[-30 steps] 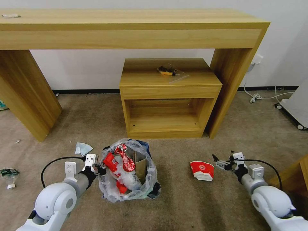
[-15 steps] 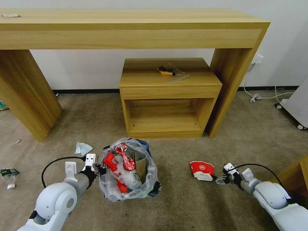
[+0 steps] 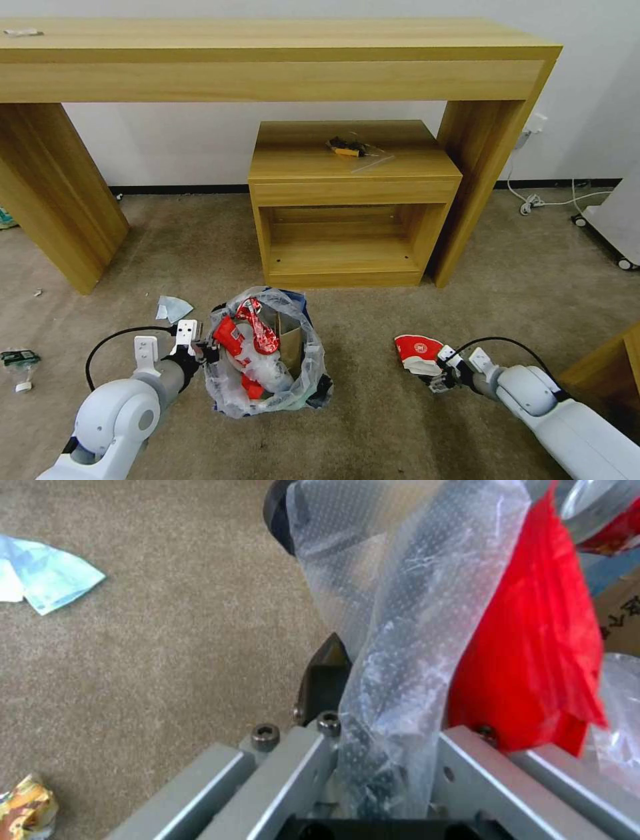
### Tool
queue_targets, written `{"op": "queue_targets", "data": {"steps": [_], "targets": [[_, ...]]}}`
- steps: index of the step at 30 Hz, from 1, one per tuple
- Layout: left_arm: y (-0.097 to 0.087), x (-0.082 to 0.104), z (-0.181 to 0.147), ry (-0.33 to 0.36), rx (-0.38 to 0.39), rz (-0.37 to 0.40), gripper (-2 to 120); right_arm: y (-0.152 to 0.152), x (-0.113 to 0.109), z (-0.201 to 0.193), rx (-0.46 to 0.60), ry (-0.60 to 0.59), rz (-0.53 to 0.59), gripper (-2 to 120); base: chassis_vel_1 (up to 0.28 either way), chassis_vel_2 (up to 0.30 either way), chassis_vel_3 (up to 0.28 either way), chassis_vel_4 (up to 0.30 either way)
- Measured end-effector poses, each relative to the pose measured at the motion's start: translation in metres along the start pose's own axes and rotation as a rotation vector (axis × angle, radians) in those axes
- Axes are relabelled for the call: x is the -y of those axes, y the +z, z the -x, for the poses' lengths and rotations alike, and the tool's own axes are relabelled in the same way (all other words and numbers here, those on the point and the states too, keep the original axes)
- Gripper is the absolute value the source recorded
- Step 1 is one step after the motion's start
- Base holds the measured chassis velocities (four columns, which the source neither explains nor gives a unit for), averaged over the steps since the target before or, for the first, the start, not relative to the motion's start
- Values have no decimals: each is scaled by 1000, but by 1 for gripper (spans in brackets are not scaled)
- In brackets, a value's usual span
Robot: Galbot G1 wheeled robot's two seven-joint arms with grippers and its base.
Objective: Pick up the trash bin and place the garbage on the floor into it.
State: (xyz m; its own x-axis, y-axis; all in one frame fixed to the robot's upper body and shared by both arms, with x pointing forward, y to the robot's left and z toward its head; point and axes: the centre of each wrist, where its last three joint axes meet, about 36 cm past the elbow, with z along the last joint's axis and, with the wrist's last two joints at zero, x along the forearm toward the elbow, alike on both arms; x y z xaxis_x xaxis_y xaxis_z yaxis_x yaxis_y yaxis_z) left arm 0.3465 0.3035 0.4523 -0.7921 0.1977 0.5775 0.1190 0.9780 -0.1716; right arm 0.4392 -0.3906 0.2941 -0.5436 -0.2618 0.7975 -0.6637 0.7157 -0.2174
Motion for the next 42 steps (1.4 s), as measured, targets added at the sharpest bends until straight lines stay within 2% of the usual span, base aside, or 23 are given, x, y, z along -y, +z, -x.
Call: {"op": "queue_targets", "data": {"steps": [2, 5, 9, 12, 13, 15, 17, 19, 21, 22, 24, 25, 27, 28, 30, 42], "targets": [[-1, 0, 1, -3, 2, -1, 0, 0, 2, 6, -21, -4, 14, 98, 0, 0, 0, 0], [-1, -1, 1, -5, 1, -2, 0, 4, 3, 13, -35, 0, 32, 86, 0, 0, 0, 0], [-2, -1, 1, -4, 1, -2, 0, 7, 3, 18, -32, 5, 41, 78, 0, 0, 0, 0], [-2, -2, 1, -4, 1, -2, 0, 8, 4, 21, -31, 10, 49, 65, 0, 0, 0, 0], [-2, -2, 1, -4, 1, -2, 0, 8, 4, 21, -31, 10, 49, 65, 0, 0, 0, 0], [-2, -2, 1, -2, 1, -2, 0, 10, 5, 26, -36, 17, 58, 51, 0, 0, 0, 0], [-3, -2, 1, -1, 0, 0, 0, 11, 5, 27, -35, 22, 61, 43, 0, 0, 0, 0], [-3, -2, 1, -1, 0, 0, 0, 11, 5, 27, -35, 23, 61, 41, 0, 0, 0, 0], [-4, -3, 1, 0, 1, 3, 0, 11, 2, 28, -27, 42, 66, 30, 0, 0, 0, 0], [-4, -3, 1, 0, 1, 3, 0, 11, 2, 28, -27, 42, 66, 30, 0, 0, 0, 0], [-4, -2, 1, 1, 2, 4, 0, 10, 0, 28, -14, 62, 65, 19, 0, 0, 0, 0], [-4, -2, 1, 1, 2, 4, 0, 10, 0, 28, -14, 62, 65, 19, 0, 0, 0, 0], [-4, -2, 1, 2, 1, 4, 0, 8, -2, 26, 6, 91, 37, 8, 0, 0, 0, 0], [-4, -2, 1, 2, 1, 4, 0, 8, -2, 26, 6, 91, 37, 8, 0, 0, 0, 0], [-3, -2, 0, 4, 0, 4, 0, 6, -4, 24, 20, 103, 25, 0, 0, 0, 0, 0], [-5, 1, 0, 17, 1, 11, 0, -8, -8, 2, 112, 191, 37, 0, 0, 0, 0, 0]]}}
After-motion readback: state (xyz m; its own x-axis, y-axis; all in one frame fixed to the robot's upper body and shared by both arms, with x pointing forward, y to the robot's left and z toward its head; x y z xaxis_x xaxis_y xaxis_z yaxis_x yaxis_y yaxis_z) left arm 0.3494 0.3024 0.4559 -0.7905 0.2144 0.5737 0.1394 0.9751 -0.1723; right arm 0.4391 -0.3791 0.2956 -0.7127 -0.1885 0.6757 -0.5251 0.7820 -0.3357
